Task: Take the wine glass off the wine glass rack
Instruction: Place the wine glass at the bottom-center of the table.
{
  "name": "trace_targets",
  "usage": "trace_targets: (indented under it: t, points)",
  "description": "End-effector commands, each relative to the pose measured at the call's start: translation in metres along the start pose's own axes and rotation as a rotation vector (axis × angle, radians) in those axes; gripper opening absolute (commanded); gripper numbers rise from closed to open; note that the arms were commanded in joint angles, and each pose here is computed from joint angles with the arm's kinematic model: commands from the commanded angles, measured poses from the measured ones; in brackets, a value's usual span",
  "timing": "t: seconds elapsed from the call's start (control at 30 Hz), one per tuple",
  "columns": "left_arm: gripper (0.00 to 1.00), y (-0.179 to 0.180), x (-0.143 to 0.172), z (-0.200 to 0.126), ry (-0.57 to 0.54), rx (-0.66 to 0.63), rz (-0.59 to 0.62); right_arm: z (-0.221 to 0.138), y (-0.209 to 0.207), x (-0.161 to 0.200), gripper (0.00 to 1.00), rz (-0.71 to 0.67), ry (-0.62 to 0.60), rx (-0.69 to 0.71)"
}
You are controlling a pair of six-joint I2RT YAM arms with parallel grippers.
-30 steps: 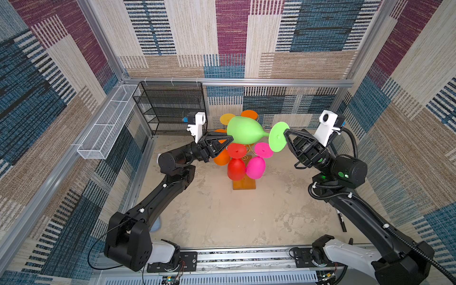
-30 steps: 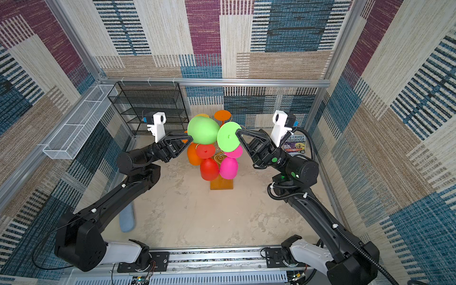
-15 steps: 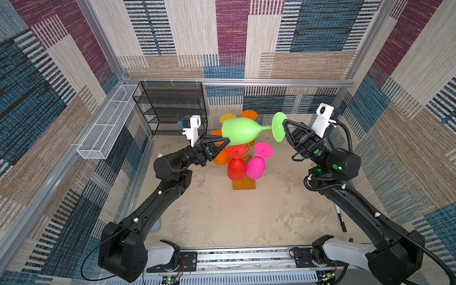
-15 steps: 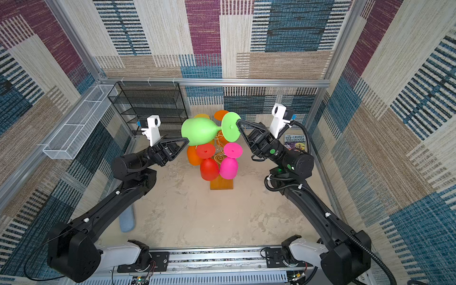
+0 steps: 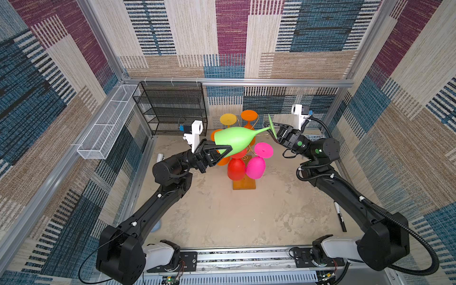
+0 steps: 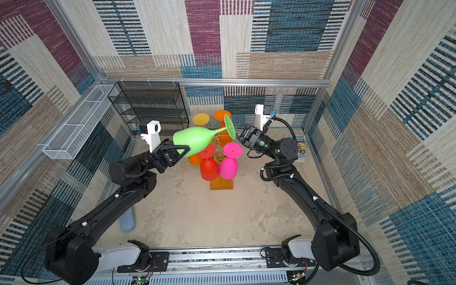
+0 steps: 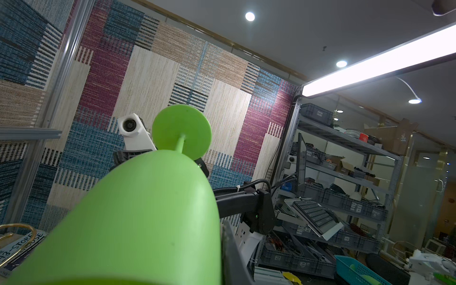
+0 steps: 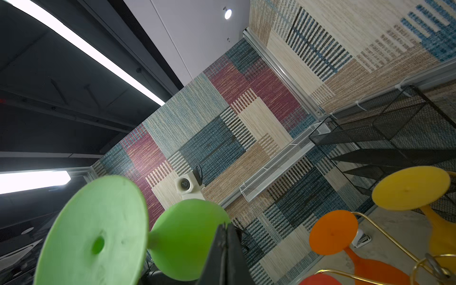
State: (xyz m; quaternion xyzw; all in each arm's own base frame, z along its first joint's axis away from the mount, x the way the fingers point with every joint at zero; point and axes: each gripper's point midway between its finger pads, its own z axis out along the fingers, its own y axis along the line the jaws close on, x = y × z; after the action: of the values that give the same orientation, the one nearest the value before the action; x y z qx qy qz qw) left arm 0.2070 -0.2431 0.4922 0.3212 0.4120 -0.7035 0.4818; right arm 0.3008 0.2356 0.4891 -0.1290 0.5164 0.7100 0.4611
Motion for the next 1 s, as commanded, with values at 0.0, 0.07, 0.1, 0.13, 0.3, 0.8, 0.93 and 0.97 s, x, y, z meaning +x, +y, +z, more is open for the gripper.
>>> trace_targets:
  t: [0.0, 0.07, 0.1, 0.13, 0.3, 0.8, 0.93, 0.97]
  points:
    - [0.00, -0.001, -0.002, 0.000, -0.013, 0.011, 0.049, -0.002, 0.000, 0.001, 0.02, -0.015, 0.026, 0.007]
    - [0.00, 0.001, -0.003, 0.000, -0.016, 0.007, 0.049, -0.003, -0.002, 0.000, 0.03, -0.018, 0.023, 0.015]
    - [0.00, 0.001, -0.003, 0.000, -0.017, 0.007, 0.048, -0.004, -0.003, -0.001, 0.05, -0.019, 0.022, 0.021]
    - [0.00, 0.002, -0.003, 0.000, -0.017, 0.007, 0.050, -0.005, -0.004, -0.002, 0.06, -0.022, 0.021, 0.027]
    - [0.00, 0.002, -0.003, 0.004, 0.011, 0.019, 0.069, -0.013, -0.012, -0.018, 0.21, -0.117, -0.017, 0.157]
    - [0.00, 0.036, 0.022, -0.001, 0.331, -0.354, 0.178, -0.096, -0.037, -0.055, 0.60, -0.465, -0.168, 0.834]
    - [0.00, 0.011, 0.031, 0.003, 0.403, -0.351, 0.186, -0.119, -0.049, -0.048, 0.62, -0.479, -0.153, 0.955]
    - [0.00, 0.003, 0.035, 0.004, 0.427, -0.355, 0.195, -0.125, -0.051, -0.046, 0.62, -0.482, -0.147, 0.979]
